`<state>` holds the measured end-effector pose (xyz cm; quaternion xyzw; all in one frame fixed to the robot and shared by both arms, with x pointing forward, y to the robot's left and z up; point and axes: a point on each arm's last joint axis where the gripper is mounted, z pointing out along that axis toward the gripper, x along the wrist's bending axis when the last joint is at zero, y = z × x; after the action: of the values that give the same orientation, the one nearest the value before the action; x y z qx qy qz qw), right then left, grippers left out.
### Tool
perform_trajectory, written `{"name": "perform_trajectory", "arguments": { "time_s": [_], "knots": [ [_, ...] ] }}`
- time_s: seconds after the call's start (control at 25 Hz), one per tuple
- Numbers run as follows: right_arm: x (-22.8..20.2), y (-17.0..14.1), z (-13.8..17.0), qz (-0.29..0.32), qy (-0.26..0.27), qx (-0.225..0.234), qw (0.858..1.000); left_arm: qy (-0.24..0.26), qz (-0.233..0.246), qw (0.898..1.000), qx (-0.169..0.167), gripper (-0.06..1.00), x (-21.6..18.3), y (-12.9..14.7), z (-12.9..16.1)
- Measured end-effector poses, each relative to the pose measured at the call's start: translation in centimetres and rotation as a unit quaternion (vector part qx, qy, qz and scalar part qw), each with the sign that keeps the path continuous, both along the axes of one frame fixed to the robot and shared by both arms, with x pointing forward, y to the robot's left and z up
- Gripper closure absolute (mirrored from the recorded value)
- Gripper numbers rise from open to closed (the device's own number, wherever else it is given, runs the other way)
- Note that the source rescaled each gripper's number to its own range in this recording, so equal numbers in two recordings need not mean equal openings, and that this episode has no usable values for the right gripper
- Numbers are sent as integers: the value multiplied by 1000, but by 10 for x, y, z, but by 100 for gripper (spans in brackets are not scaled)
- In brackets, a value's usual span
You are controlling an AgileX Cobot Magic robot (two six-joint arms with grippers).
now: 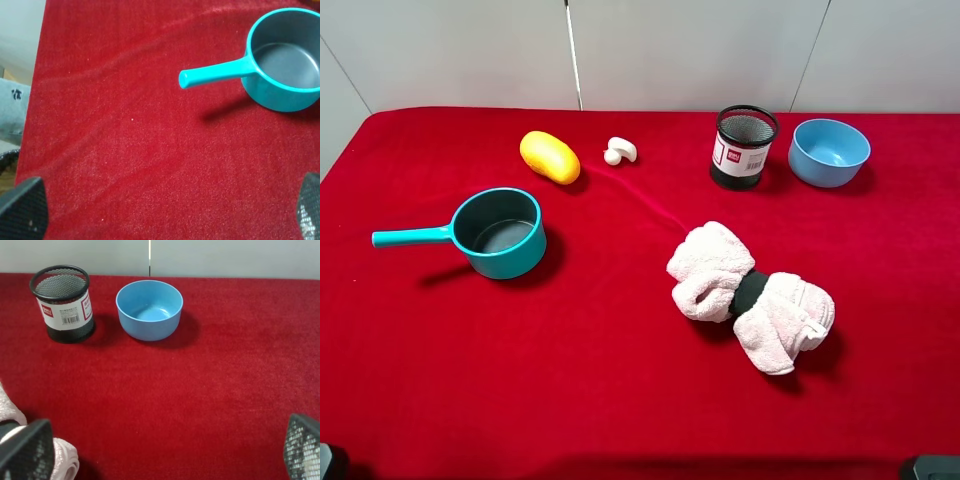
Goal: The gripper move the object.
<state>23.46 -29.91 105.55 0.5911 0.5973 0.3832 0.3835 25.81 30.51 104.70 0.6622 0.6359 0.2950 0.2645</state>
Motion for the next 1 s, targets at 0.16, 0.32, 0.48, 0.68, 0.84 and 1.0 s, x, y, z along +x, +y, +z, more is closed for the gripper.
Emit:
{"name": "perform_trajectory", "arguments": {
  "time_s": [0.16,0.32,0.48,0.68,0.84,1.0],
  "knots": [
    [0,0,0,0,0,0,1000,-41,0,999,-1,-5,-15,0,-5],
    [0,0,0,0,0,0,1000,-84,0,996,-1,-5,-28,1,-5],
    [0,0,0,0,0,0,1000,-86,-1,996,-3,-5,-28,0,-5],
    [0,0,0,0,0,0,1000,-86,-5,996,-9,-5,-28,-1,-6],
    [0,0,0,0,0,0,1000,-85,-7,996,-12,-5,-28,-1,-6],
    [0,0,0,0,0,0,1000,-85,-9,996,-17,-5,-28,-2,-6]
  ]
}}
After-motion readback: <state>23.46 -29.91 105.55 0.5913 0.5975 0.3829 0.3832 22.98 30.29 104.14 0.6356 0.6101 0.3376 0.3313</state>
